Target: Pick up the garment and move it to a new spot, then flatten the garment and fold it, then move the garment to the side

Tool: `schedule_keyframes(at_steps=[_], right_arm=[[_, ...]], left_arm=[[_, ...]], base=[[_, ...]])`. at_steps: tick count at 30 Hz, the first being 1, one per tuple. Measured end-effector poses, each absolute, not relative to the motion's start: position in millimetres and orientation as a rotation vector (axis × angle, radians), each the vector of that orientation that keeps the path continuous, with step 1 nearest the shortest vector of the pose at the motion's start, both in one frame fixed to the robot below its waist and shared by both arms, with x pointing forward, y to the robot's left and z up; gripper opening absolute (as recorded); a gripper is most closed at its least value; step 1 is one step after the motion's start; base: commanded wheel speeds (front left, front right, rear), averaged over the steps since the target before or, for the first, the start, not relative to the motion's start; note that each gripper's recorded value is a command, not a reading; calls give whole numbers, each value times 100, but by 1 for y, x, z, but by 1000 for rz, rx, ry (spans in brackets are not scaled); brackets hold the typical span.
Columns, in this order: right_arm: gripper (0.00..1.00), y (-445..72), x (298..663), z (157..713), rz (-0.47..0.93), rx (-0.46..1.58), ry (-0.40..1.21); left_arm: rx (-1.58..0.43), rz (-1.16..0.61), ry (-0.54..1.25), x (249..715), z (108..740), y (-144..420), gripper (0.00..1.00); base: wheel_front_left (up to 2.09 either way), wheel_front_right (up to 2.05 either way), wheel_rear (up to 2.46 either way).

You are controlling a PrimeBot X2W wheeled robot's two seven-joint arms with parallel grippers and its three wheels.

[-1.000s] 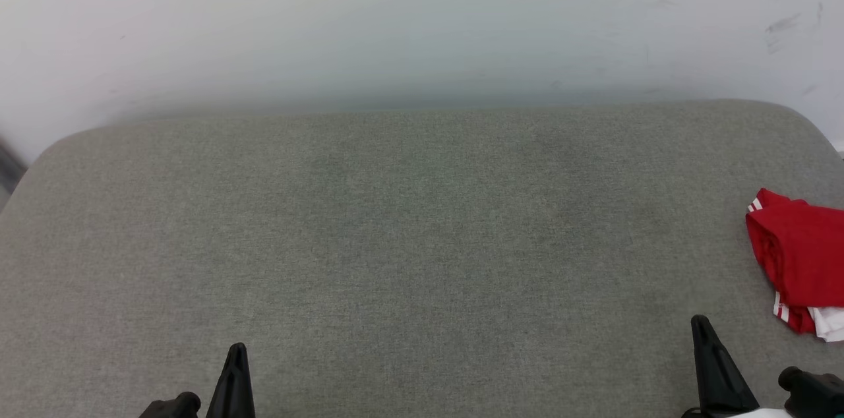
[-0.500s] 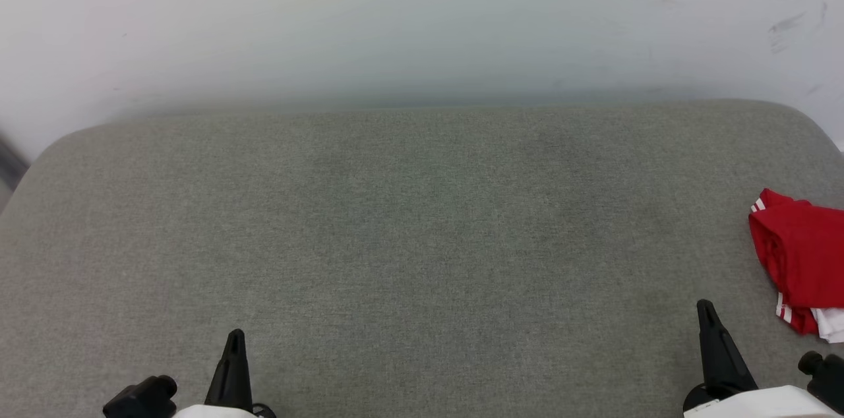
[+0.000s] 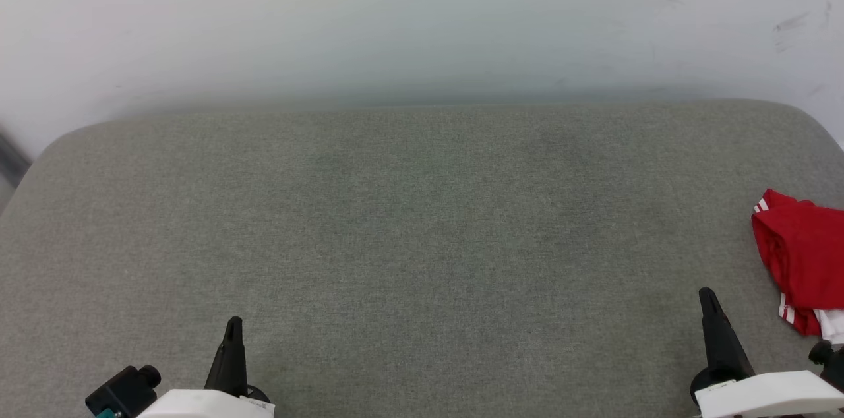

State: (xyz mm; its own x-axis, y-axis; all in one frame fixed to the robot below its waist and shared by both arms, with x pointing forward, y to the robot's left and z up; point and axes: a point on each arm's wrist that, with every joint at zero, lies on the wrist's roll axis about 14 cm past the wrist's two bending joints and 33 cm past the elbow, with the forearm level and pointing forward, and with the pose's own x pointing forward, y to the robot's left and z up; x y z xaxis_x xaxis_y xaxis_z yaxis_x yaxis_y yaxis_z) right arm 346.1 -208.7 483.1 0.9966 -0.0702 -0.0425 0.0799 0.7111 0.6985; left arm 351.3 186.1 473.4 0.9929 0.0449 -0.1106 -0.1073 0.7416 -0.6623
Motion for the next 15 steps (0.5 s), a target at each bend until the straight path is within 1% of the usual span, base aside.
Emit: schedule_keyframes(at_steps=[15], right_arm=[[0, -209, 355, 485, -86, 960, 18]], left_arm=[[-927, 84, 89, 360, 477, 189, 0]], base=[[0, 0, 0]])
